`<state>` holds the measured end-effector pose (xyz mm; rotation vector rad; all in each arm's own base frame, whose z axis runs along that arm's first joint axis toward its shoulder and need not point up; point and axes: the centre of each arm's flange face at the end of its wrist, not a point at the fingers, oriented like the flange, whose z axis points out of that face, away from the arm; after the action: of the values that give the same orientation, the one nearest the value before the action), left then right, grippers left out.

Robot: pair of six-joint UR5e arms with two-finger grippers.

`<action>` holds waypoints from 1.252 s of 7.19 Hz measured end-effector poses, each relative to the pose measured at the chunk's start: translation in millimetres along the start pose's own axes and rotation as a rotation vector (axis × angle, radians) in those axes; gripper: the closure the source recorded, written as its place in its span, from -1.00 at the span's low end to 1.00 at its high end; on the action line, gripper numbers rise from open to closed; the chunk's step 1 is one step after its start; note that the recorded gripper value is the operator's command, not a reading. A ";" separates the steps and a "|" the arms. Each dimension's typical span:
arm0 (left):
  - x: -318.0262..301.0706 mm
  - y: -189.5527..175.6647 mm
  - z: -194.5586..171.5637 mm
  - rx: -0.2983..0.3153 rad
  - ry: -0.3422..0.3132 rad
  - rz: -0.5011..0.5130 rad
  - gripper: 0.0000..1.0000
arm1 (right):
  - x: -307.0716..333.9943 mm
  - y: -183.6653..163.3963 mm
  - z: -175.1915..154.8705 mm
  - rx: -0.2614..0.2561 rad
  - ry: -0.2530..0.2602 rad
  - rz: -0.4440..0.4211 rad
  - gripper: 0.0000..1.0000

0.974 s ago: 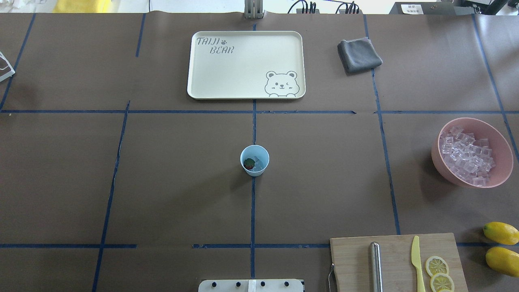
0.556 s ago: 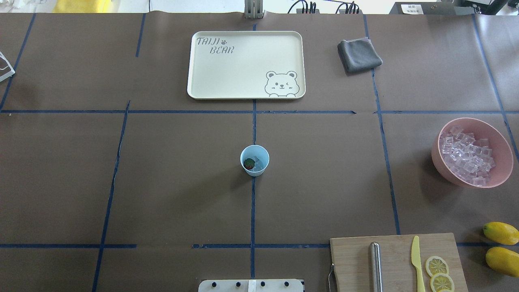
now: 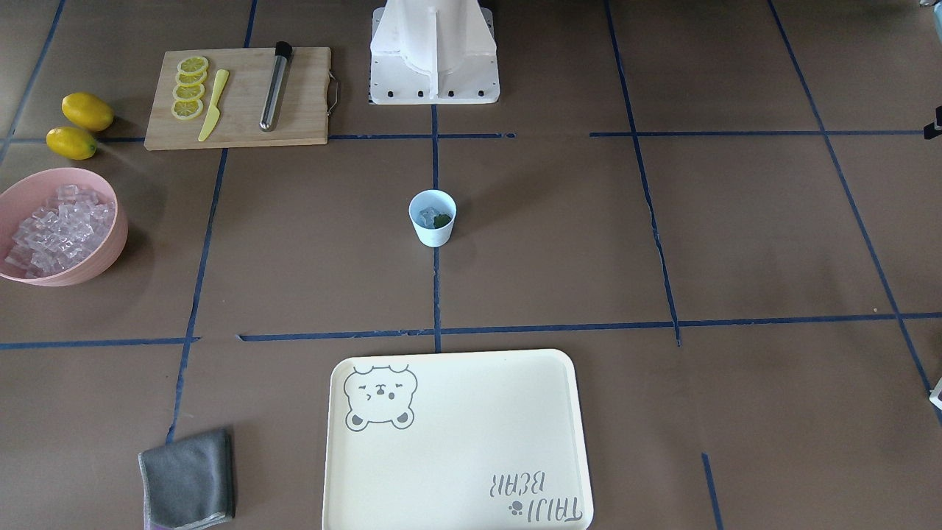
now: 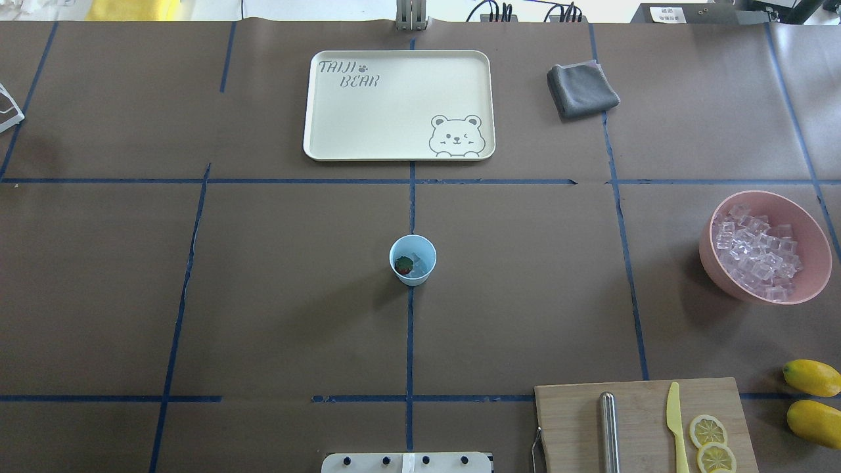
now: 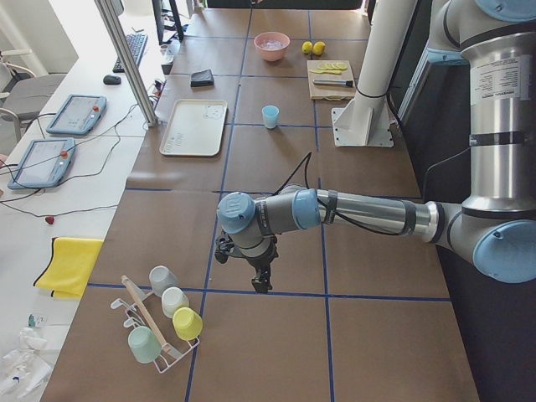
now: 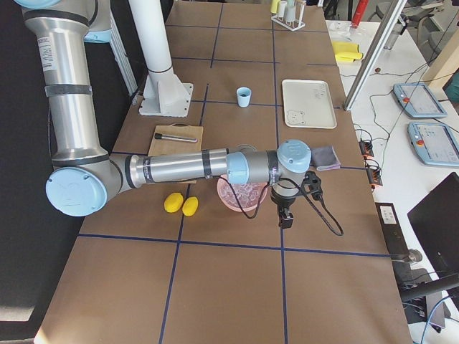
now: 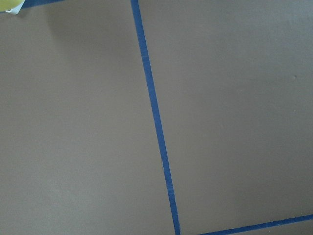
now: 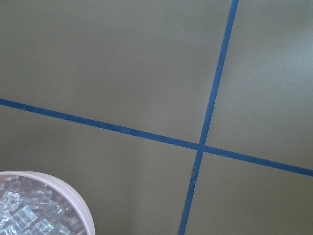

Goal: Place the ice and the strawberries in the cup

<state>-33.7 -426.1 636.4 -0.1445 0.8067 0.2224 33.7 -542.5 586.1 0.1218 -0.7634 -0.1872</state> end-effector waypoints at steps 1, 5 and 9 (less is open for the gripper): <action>-3.7 -2.5 0.8 0.004 0.000 -0.007 -0.99 | 0.9 1.4 -0.1 0.001 -0.001 0.001 -0.99; -18.4 -7.6 -15.0 0.101 -0.066 -0.087 -0.99 | 2.8 2.6 0.8 0.001 0.004 0.005 -0.99; -24.5 -9.1 -19.4 0.131 -0.105 -0.094 -1.00 | 3.1 1.4 0.7 0.000 0.006 0.013 -0.99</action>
<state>-61.4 -442.5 641.4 -0.0469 0.7059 0.0875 35.6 -541.8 589.0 0.1177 -0.7581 -0.1745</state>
